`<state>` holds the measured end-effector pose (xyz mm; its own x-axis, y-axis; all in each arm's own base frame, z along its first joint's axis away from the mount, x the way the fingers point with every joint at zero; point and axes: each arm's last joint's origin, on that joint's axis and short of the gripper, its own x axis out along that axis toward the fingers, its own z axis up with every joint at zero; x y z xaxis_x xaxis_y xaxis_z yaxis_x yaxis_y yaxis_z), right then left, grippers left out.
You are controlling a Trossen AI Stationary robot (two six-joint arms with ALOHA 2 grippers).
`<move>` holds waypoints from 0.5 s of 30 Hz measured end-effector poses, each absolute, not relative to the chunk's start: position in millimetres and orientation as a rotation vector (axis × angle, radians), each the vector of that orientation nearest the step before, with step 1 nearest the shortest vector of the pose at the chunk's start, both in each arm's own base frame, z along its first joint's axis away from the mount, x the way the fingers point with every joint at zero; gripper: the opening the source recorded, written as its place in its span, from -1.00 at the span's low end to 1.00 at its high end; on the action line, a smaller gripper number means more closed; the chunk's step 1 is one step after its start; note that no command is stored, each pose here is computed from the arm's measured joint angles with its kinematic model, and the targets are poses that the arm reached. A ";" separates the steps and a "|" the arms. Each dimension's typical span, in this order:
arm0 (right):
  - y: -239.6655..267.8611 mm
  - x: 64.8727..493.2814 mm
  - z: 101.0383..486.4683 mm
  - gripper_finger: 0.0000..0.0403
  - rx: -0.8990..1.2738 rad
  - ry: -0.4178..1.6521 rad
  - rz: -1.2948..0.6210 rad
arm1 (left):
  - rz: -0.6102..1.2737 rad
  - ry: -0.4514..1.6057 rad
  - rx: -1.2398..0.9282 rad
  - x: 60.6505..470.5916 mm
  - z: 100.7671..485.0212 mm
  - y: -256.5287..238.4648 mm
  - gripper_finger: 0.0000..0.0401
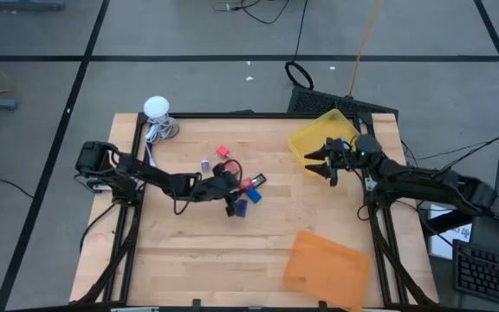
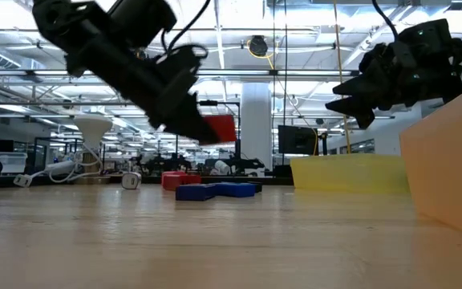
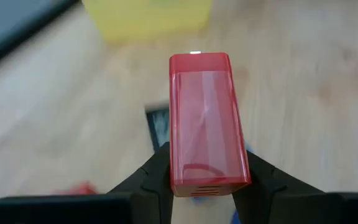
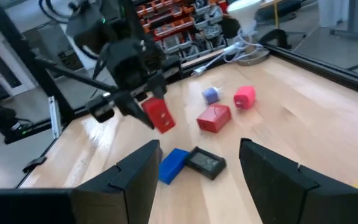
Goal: Pick & Place Office items
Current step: Put the bottom red charger adapter into the yellow bin
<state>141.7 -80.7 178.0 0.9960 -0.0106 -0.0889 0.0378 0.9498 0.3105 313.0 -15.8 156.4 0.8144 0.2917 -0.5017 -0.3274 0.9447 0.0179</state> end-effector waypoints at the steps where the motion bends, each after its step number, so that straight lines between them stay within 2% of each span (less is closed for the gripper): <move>1: -78.3 143.3 178.5 0.05 0.304 0.083 -0.018 | 0.342 0.494 -0.073 316.8 161.8 -15.7 -0.41; 6: -64.5 152.0 181.0 0.05 0.208 0.063 -0.017 | 0.362 0.384 -0.064 333.9 188.1 -10.6 -0.36; 15: -44.2 164.5 183.3 0.10 0.089 0.023 -0.046 | 0.255 0.277 -0.028 354.9 226.1 -3.6 -0.40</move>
<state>164.5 -44.2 183.3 0.9987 -0.0451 -0.0254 0.0472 0.9949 0.0888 354.9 -3.6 226.1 0.9298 0.2456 -0.2742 -0.2532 0.9674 0.0081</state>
